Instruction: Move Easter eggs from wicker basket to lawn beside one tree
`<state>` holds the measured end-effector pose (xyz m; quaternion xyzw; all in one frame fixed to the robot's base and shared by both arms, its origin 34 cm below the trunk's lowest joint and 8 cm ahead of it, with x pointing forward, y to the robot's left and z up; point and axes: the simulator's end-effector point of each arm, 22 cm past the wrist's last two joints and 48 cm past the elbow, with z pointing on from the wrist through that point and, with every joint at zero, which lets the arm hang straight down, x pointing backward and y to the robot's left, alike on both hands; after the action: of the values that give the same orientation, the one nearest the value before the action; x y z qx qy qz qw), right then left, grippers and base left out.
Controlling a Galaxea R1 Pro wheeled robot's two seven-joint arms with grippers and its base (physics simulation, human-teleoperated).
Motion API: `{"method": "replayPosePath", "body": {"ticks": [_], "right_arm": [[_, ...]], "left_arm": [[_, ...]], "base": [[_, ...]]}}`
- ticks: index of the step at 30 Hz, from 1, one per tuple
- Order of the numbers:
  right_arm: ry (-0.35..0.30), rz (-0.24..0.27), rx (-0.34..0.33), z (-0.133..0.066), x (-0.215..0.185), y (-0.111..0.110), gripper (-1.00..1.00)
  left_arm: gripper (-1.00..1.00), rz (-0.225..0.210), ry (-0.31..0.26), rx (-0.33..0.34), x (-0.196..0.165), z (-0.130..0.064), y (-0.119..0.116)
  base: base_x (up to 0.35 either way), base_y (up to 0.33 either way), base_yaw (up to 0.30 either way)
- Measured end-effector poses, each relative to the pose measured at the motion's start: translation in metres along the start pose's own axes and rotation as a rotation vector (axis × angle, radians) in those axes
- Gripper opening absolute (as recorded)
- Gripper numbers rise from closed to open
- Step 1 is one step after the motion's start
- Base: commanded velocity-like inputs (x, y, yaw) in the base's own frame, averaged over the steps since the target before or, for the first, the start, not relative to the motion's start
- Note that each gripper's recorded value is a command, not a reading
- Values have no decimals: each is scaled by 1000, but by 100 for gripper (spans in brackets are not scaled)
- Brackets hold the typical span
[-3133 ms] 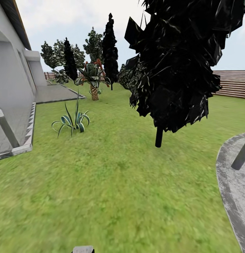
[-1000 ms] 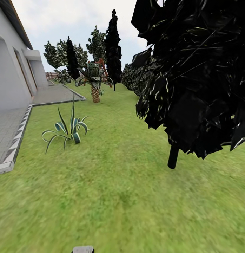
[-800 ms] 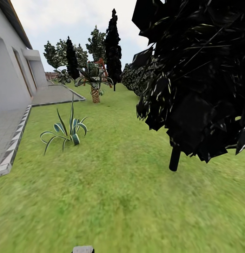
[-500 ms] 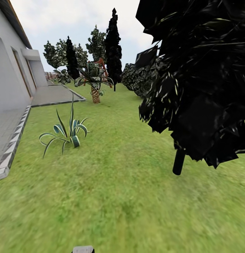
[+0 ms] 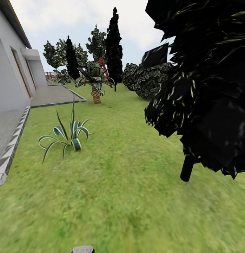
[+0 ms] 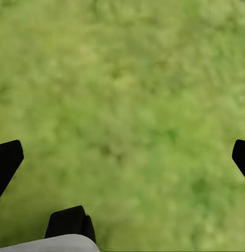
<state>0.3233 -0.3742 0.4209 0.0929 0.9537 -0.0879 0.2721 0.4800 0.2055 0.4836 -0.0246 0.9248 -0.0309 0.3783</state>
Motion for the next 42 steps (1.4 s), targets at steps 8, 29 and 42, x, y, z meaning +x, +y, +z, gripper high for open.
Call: {"method": "replayPosePath", "body": {"ticks": [8, 29, 42], "right_arm": [[0, 0, 0, 0, 0, 0, 100], [0, 0, 0, 0, 0, 0, 100], [0, 0, 0, 0, 0, 0, 100]], "left_arm": [[100, 0, 0, 0, 0, 0, 0], [100, 0, 0, 0, 0, 0, 0], [100, 0, 0, 0, 0, 0, 0]], "base": [[288, 187, 0], [288, 187, 0], [290, 178, -18]]}}
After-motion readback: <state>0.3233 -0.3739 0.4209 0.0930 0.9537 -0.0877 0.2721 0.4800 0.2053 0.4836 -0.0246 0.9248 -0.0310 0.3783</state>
